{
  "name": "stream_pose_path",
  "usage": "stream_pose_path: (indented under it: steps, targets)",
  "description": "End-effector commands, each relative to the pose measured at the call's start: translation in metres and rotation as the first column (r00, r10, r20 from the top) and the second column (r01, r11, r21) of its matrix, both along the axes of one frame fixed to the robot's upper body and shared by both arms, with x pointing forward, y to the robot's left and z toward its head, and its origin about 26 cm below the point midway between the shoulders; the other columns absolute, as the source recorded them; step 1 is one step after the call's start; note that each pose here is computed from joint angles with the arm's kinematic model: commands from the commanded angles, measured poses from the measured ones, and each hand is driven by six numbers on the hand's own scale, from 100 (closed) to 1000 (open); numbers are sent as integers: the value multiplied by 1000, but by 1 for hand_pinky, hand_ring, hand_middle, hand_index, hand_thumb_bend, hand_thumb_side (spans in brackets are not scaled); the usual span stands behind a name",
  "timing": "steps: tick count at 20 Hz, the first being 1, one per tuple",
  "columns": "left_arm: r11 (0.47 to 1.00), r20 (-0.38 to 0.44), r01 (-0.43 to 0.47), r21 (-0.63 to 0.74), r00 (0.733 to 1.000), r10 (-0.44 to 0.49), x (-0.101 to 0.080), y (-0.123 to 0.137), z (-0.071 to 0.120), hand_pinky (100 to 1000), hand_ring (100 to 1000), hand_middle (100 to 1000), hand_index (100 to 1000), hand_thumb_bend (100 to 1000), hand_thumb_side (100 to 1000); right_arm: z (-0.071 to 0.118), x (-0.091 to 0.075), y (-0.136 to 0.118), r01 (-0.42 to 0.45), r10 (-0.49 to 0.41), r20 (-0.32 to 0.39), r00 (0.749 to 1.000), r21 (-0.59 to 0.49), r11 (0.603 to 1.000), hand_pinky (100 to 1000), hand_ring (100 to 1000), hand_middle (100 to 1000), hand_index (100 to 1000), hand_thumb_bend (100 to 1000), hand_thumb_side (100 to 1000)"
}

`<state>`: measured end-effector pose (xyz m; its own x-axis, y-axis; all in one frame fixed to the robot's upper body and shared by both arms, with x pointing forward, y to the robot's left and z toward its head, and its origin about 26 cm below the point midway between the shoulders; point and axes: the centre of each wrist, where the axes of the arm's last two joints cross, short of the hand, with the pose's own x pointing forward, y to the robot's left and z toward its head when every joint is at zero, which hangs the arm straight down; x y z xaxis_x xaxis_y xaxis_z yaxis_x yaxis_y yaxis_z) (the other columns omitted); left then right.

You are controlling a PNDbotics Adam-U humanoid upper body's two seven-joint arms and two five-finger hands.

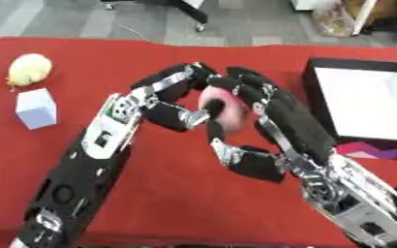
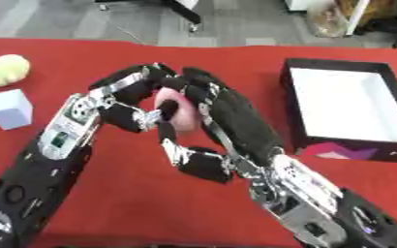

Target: Pick up the objects with one hand, pass them to the other hand, and then place them into the box on the other side of the table.

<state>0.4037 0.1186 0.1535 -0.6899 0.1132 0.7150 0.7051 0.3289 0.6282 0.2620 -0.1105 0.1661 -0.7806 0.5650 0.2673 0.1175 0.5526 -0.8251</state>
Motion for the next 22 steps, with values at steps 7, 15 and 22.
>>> stream_pose_path:
  steps: [7,15,22]
  targets:
    - [990,186,131,46,973,-138,-3,8,21,663,490,415,523,100,325,4,-1,-2,13,-13,26,1000,-6,1000,637,935,799,900,100,366]
    - [993,174,112,49,978,-119,-3,23,22,664,492,414,522,100,325,4,0,-3,29,-28,34,999,-18,999,645,948,839,908,100,363]
    - [992,167,118,34,978,-122,-6,26,27,665,494,413,522,100,328,3,-1,-3,25,-24,28,999,-19,1000,641,951,844,909,100,323]
